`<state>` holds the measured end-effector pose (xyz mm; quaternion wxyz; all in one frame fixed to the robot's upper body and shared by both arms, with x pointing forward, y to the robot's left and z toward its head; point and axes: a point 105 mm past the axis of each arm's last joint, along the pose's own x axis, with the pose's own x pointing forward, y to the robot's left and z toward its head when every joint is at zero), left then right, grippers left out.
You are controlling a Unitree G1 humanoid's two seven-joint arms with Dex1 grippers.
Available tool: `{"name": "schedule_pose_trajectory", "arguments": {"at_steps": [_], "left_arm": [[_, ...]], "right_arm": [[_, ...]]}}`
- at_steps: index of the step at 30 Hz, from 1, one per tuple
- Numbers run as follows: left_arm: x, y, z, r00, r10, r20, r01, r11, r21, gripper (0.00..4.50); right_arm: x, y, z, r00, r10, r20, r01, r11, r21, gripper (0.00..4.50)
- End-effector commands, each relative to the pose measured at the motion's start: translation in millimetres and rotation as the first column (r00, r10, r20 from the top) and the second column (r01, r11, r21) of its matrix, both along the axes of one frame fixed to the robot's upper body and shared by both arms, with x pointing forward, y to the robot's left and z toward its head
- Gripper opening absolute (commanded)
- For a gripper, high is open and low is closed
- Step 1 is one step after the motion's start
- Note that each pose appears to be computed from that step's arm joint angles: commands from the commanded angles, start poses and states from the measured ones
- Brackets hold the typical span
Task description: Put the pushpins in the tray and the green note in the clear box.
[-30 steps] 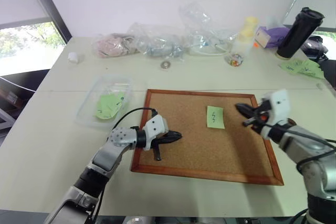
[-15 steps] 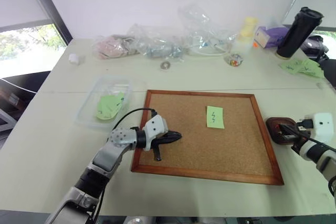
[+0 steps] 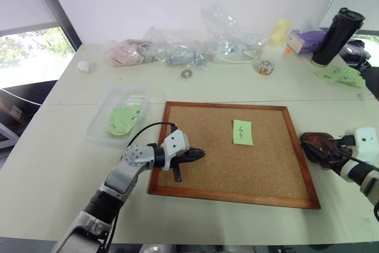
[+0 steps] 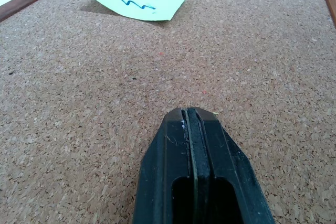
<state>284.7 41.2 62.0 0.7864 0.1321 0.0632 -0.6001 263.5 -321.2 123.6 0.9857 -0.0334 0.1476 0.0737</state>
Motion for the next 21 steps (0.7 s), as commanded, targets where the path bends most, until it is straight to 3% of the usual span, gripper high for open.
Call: {"name": "schedule_pose_trajectory", "arguments": {"at_steps": [1,4,8,21], "left_arm": [[-4,9,-30,0.996,0.035,-0.088,-0.027,0.995,0.093,0.00],[-3,9,-30,0.996,0.037,-0.086,-0.029,0.995,0.094,0.00],[-2,8,-29,0.996,0.037,-0.082,-0.029,0.995,0.094,0.00],[-4,12,-28,0.995,0.063,-0.076,-0.055,0.994,0.092,0.00]], "right_arm": [[9,33,25,0.988,0.143,0.059,-0.142,0.990,-0.009,4.45],[18,84,24,0.939,0.341,0.045,-0.342,0.940,-0.004,4.45],[32,115,17,0.897,0.441,0.023,-0.441,0.897,0.008,4.45],[45,123,-28,0.829,0.542,-0.139,-0.555,0.828,-0.081,4.45]]}}
